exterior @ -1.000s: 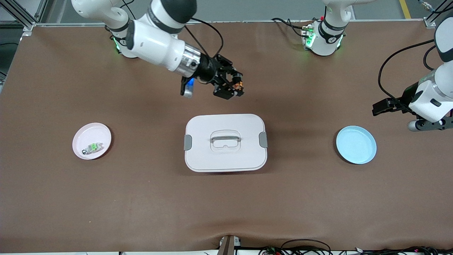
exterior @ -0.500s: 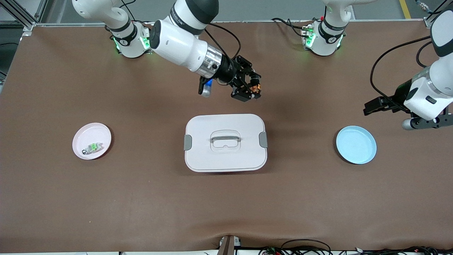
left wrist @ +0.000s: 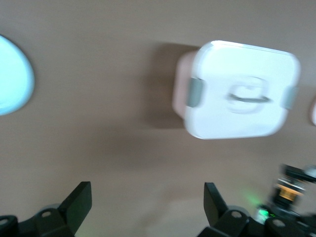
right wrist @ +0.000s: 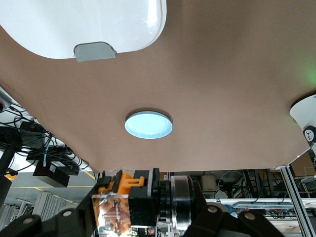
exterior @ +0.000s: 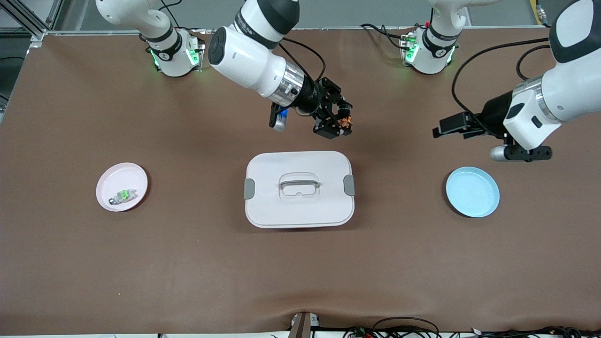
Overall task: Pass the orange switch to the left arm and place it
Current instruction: 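Hold the switch with the right gripper while the left gripper reaches it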
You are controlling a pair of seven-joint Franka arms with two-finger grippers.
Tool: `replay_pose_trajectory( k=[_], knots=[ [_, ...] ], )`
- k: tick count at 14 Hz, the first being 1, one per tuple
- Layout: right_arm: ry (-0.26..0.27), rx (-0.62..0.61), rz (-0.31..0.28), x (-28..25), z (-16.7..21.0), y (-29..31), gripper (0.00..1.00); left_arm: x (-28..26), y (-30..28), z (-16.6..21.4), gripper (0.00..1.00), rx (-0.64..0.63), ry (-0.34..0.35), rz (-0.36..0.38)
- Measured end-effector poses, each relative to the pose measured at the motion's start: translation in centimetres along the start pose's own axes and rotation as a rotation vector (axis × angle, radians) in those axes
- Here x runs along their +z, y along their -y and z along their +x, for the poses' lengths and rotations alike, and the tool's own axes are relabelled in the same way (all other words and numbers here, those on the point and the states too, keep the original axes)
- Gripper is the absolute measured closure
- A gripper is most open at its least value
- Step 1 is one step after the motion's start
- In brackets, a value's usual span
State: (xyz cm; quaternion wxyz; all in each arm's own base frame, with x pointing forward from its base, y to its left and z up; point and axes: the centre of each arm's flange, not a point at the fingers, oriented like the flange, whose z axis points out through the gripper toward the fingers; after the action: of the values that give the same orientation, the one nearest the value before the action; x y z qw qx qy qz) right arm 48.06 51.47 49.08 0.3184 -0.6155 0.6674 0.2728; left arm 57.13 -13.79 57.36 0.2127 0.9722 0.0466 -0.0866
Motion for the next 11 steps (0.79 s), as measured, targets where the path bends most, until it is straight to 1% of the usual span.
replay_pose_trajectory(
  k=[3, 5, 7, 9, 11],
  knots=[
    [0.000, 0.000, -0.001, 0.0, -0.1, 0.0, 0.27, 0.8, -1.8, -0.2, 0.00, 0.007, 0.023, -0.110],
    [-0.001, 0.001, -0.002, 0.0, 0.0, 0.0, 0.27, 2.4, -3.7, 0.0, 0.00, 0.012, 0.008, -0.181],
    [-0.001, 0.002, -0.003, 0.0, 0.0, 0.0, 0.27, 4.9, -5.8, -0.1, 0.00, 0.017, -0.005, -0.236],
    [-0.002, 0.002, -0.004, 0.0, 0.0, 0.0, 0.27, 7.3, -7.4, -0.5, 0.00, 0.022, 0.013, -0.265],
    [-0.001, 0.003, -0.004, -0.1, 0.0, 0.0, 0.27, 8.9, -8.2, -1.2, 0.00, 0.029, 0.038, -0.262]
  ],
)
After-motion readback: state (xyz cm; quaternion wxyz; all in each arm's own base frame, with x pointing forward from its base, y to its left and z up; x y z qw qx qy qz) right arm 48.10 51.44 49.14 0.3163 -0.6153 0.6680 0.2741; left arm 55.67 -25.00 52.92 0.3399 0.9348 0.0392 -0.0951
